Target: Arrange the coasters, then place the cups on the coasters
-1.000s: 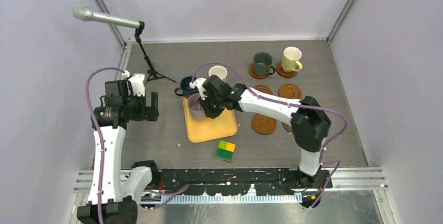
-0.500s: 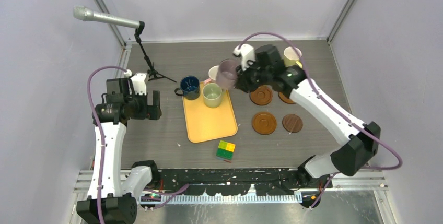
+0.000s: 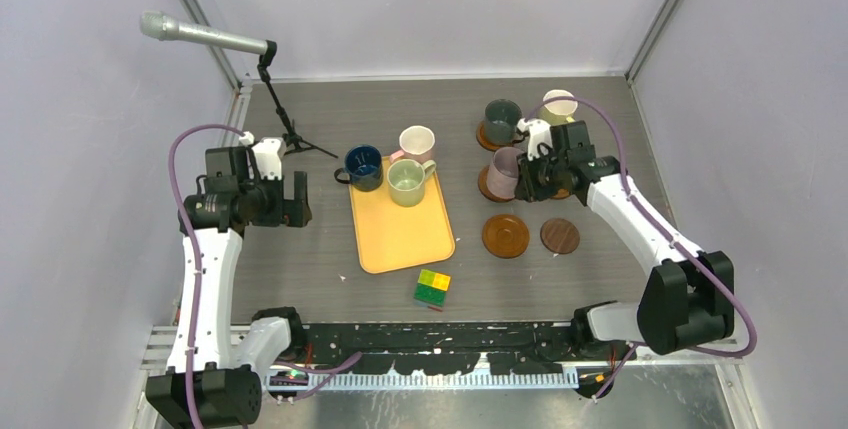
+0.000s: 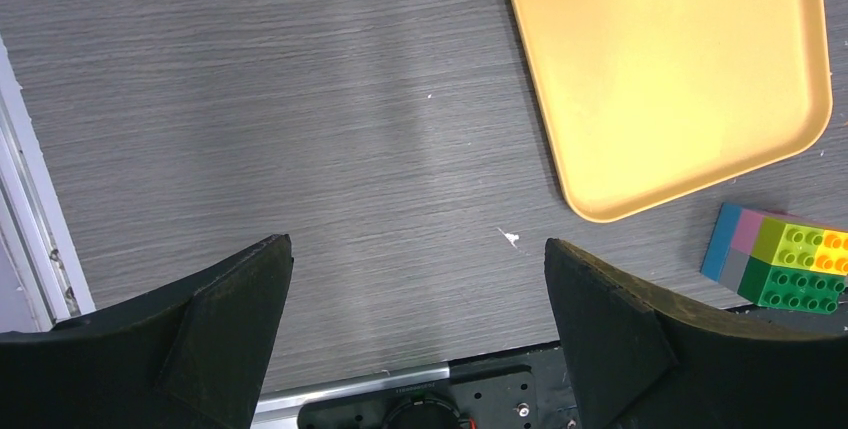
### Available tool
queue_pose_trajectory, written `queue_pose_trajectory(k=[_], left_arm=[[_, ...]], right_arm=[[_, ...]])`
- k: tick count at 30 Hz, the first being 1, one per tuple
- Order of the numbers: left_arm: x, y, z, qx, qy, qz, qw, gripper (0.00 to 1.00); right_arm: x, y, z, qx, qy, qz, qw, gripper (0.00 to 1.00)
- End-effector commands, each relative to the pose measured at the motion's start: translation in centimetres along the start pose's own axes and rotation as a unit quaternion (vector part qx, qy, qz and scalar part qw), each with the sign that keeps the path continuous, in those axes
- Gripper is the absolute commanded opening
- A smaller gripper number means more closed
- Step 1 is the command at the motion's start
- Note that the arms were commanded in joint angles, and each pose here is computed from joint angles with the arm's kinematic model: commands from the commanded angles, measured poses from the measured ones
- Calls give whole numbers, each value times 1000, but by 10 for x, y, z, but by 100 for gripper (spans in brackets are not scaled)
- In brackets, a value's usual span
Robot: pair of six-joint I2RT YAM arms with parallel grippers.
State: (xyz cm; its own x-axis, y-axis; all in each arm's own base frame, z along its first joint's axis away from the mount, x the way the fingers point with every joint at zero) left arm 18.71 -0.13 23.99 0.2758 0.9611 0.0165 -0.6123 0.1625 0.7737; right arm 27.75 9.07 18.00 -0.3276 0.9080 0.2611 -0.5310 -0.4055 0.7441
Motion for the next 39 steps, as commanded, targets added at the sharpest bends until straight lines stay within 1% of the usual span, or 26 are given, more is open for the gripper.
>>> queue_pose_trajectory(k=[1,3,9,15,33,39], left_arm=[[0,4,14,-32,1,1,999,100],[0,5,13,-32,1,2,999,100],[0,4,10,-32,0,4,999,100],[1,4,10,-31,-2,7,1000,100],[2,1,10,-27,1,6,1000,100],[1,0,9,-25,1,5,1000,100]], right_arm=[[5,-7,34,-102,30,18,994,0],[1,-17,33,-95,28,9,995,0],[-9,-37,36,-102,32,-7,994,0],[-19,-55,30,-79,43,-23,996,0],[-27,-70,11,-57,61,-26,996,1],[-32,-77,7,-46,68,-32,996,5]])
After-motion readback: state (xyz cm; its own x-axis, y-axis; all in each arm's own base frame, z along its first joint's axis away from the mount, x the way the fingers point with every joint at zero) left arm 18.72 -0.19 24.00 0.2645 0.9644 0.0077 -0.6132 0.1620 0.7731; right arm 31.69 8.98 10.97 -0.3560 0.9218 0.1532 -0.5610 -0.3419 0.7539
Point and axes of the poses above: each gripper's point midway between its finger pads, its own y axis back along the fingers, its own x axis along the line the jaws close on, z = x × y, the point moved 6 cm from there along y, back along the fingers, and after that the axes turned 11 degrees about -y, right-handed, at the moved point
